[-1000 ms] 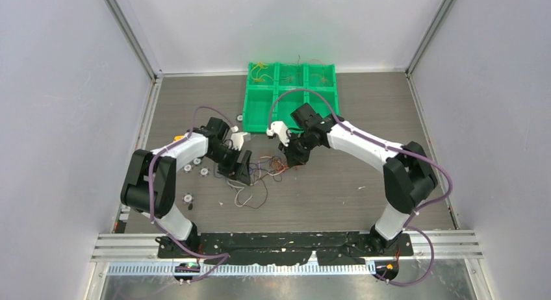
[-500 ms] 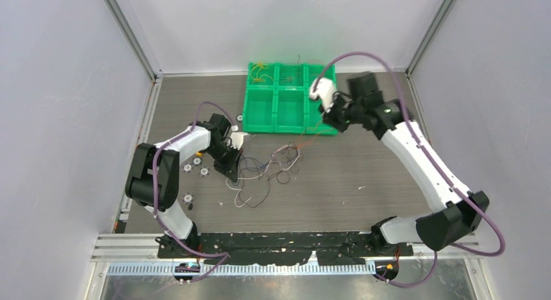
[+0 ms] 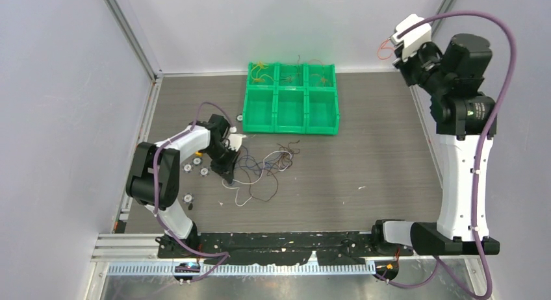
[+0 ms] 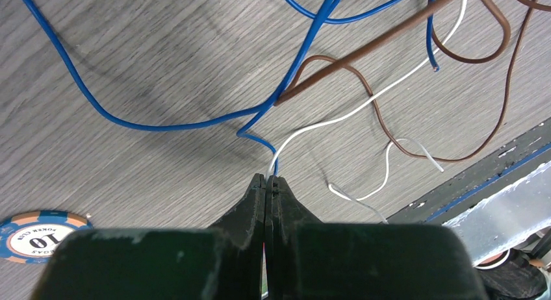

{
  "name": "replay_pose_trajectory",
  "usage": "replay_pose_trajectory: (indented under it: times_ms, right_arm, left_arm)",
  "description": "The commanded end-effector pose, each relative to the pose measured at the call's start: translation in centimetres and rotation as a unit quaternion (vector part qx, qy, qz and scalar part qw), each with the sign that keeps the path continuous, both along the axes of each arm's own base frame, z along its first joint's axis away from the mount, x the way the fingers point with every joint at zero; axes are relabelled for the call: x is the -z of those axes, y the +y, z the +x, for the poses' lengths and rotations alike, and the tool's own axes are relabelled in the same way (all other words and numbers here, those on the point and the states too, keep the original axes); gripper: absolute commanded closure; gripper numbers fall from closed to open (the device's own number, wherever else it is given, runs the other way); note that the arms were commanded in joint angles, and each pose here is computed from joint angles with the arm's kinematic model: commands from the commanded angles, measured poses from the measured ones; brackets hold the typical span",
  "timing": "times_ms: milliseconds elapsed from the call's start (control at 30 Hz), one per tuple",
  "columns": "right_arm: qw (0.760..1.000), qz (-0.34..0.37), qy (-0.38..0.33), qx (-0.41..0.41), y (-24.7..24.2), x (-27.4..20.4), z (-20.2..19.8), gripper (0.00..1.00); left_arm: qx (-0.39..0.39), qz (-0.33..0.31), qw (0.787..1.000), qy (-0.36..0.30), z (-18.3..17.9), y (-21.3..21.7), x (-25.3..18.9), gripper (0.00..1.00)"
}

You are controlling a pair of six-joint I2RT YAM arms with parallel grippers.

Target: Untangle the cables

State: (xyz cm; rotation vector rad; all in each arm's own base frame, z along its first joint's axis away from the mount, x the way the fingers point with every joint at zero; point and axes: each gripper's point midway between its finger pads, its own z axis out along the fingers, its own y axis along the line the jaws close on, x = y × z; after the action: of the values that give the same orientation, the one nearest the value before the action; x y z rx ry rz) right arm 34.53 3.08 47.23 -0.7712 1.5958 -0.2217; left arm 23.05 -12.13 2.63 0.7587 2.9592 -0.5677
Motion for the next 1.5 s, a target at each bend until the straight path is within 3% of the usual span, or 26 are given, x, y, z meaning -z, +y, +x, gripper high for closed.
replay_pose_trajectory:
  times_ms: [0, 100, 267, 500, 733, 1033, 1233, 1467]
  right_arm:
    - [0.999, 0.008, -0.031, 0.010, -1.2, -2.4, 0.7, 0.95]
    - [0.999, 0.030, -0.039, 0.005, -0.9, -2.8, 1.6, 0.95]
    - [0.995, 0.088, -0.041, -0.004, 0.0, -2.3, 4.2, 0.95]
    - [0.975, 0.212, -0.027, -0.065, 3.3, -1.5, 10.2, 0.95]
    - [0.949, 0.295, -0.043, -0.105, 7.1, -1.5, 17.1, 0.95]
    - [0.931, 0.348, -0.070, -0.084, 7.4, 0.3, 26.3, 0.95]
    - [0.939, 0.329, -0.050, -0.087, 10.1, 5.8, 29.1, 0.95]
    - [0.946, 0.308, -0.033, -0.092, 11.7, 8.9, 29.6, 0.95]
  left_arm:
    - [0.011, -0.006, 1.000, -0.020, 0.6, 0.2, -1.3, 1.00]
    - [0.016, -0.032, 0.999, -0.019, 0.5, -0.6, -1.9, 0.98]
    - [0.013, -0.113, 0.992, -0.047, 0.4, -3.1, -5.2, 0.47]
    - [0.016, -0.190, 0.975, -0.111, 1.3, -5.5, -10.9, 0.06]
    - [0.008, -0.225, 0.965, -0.136, 1.9, -6.6, -13.7, 0.00]
    - [0.007, -0.212, 0.967, -0.143, 2.3, -6.3, -13.1, 0.01]
    - [0.008, -0.213, 0.968, -0.133, 2.5, -6.5, -12.7, 0.01]
    - [0.009, -0.206, 0.970, -0.125, 2.8, -6.4, -11.8, 0.00]
